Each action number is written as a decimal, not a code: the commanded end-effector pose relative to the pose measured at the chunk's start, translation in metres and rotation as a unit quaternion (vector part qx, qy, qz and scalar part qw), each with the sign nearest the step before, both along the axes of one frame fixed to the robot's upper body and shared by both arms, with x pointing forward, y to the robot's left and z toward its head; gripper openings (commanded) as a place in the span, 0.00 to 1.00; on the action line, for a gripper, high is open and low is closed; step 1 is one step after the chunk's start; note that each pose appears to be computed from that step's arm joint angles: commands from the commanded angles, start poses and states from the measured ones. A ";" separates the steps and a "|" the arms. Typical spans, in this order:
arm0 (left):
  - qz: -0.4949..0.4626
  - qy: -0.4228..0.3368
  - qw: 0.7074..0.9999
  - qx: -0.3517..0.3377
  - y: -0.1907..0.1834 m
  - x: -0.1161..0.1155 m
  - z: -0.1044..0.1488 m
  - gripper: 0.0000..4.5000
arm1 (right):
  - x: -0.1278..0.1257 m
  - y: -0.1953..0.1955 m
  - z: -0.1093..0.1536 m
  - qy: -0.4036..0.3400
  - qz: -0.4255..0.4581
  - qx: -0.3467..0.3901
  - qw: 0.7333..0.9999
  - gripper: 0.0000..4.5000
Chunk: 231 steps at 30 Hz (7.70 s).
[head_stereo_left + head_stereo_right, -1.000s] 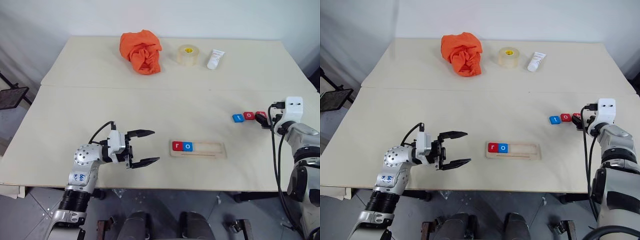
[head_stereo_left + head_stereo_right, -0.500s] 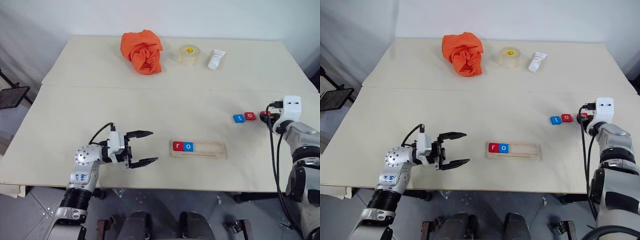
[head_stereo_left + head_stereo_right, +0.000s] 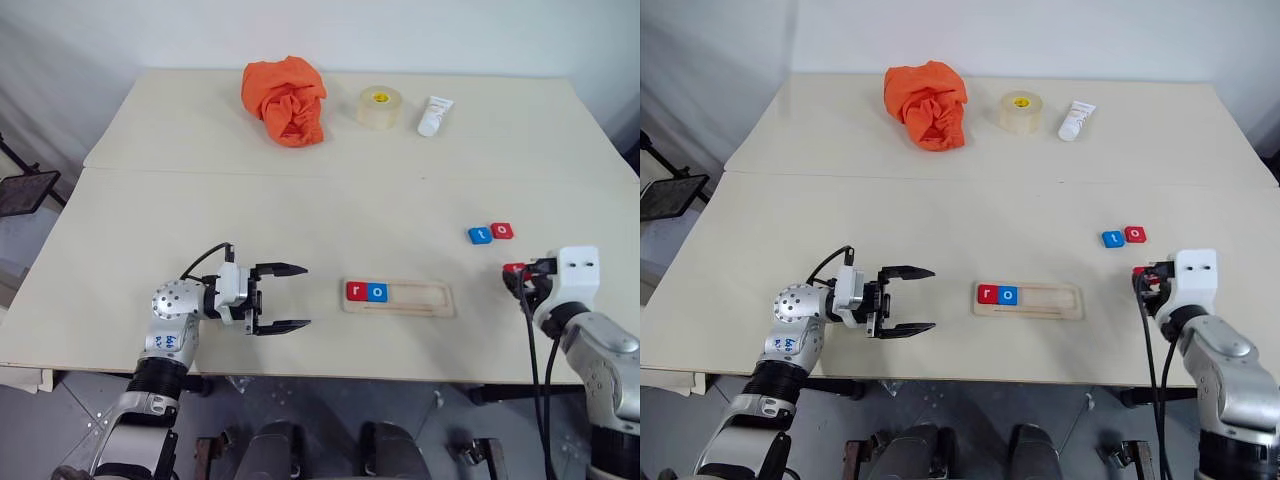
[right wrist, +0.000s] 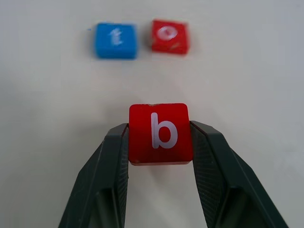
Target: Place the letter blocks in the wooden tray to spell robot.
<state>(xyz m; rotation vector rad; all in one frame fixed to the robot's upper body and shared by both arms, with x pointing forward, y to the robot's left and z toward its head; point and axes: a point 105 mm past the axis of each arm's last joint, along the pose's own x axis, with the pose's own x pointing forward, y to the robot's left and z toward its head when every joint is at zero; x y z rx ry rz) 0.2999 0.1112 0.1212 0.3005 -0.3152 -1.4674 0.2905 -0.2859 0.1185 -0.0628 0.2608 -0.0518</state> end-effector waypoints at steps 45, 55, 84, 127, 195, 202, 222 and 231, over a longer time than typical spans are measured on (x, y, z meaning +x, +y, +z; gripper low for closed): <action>0.017 -0.011 0.999 -0.026 -0.009 -0.015 0.008 1.00 | 0.002 -0.010 0.014 0.181 0.425 -0.231 0.856 0.98; 0.037 -0.011 0.999 -0.029 -0.007 -0.020 0.008 1.00 | 0.015 -0.009 0.004 0.219 0.483 -0.253 0.809 0.78; -0.001 -0.016 1.000 -0.024 -0.013 -0.012 0.008 1.00 | 0.007 0.139 0.054 0.141 0.583 -0.233 0.766 0.33; 0.020 -0.027 0.999 -0.027 -0.009 -0.012 0.013 1.00 | 0.025 0.132 0.033 0.172 0.574 -0.264 0.756 0.69; 0.014 -0.025 0.999 -0.030 -0.013 0.006 0.011 1.00 | -0.009 -0.060 0.056 -0.030 0.229 -0.065 0.971 0.99; 0.015 -0.027 0.999 -0.041 -0.018 0.004 0.011 1.00 | 0.040 -0.060 0.057 -0.020 0.169 -0.039 0.985 0.99; 0.056 -0.023 0.997 -0.048 -0.007 -0.011 0.004 1.00 | 0.122 -0.059 0.048 0.001 0.079 -0.052 0.996 0.99; 0.058 -0.022 0.997 -0.051 -0.009 -0.011 0.003 1.00 | 0.122 -0.054 0.038 0.033 0.099 -0.049 0.993 0.99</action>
